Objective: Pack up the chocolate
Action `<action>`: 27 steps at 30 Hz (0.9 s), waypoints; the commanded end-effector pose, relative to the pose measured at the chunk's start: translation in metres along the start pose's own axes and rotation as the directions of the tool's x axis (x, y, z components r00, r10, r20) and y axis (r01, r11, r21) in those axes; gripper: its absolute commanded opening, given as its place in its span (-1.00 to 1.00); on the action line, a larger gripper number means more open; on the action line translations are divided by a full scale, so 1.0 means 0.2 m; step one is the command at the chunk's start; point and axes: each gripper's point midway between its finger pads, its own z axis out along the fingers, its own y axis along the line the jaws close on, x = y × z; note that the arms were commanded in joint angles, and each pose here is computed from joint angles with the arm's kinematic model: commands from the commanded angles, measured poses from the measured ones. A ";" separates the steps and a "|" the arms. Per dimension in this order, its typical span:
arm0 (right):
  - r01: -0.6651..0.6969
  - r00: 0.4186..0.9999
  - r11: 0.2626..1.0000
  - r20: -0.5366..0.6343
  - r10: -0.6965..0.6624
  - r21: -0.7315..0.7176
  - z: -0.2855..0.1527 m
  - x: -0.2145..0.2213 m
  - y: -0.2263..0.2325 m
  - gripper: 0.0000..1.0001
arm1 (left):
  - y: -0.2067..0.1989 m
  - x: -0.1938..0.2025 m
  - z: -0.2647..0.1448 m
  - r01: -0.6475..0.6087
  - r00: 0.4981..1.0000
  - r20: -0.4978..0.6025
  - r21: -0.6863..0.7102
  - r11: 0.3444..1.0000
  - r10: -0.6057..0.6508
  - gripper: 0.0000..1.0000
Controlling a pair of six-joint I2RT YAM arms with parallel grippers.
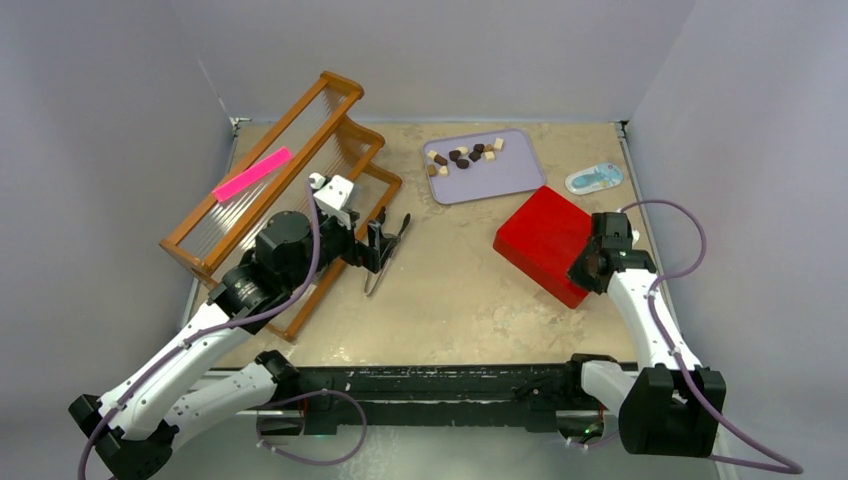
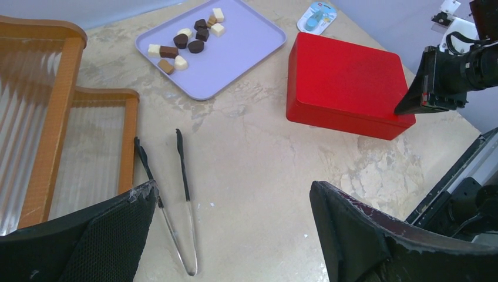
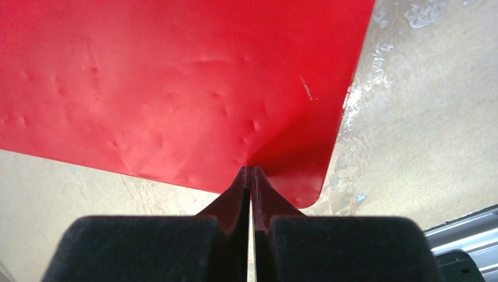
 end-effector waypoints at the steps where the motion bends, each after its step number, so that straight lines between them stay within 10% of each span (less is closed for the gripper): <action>1: -0.063 0.997 0.993 0.045 0.058 0.103 -0.02 -0.03 -0.09 -1.00 | 0.03 -0.04 -0.01 -0.021 0.999 0.036 -0.031 0.999 0.023 1.00; 21: -0.179 0.984 0.976 0.021 0.178 0.123 -0.06 -0.01 -0.08 -1.00 | 0.07 -0.05 -0.02 -0.027 0.999 0.044 -0.075 0.997 0.031 1.00; 27: -0.001 0.992 0.994 0.123 0.014 -0.106 -0.30 -0.19 0.11 -0.99 | 0.08 -0.06 -0.04 0.001 0.998 0.055 -0.086 0.996 0.004 1.00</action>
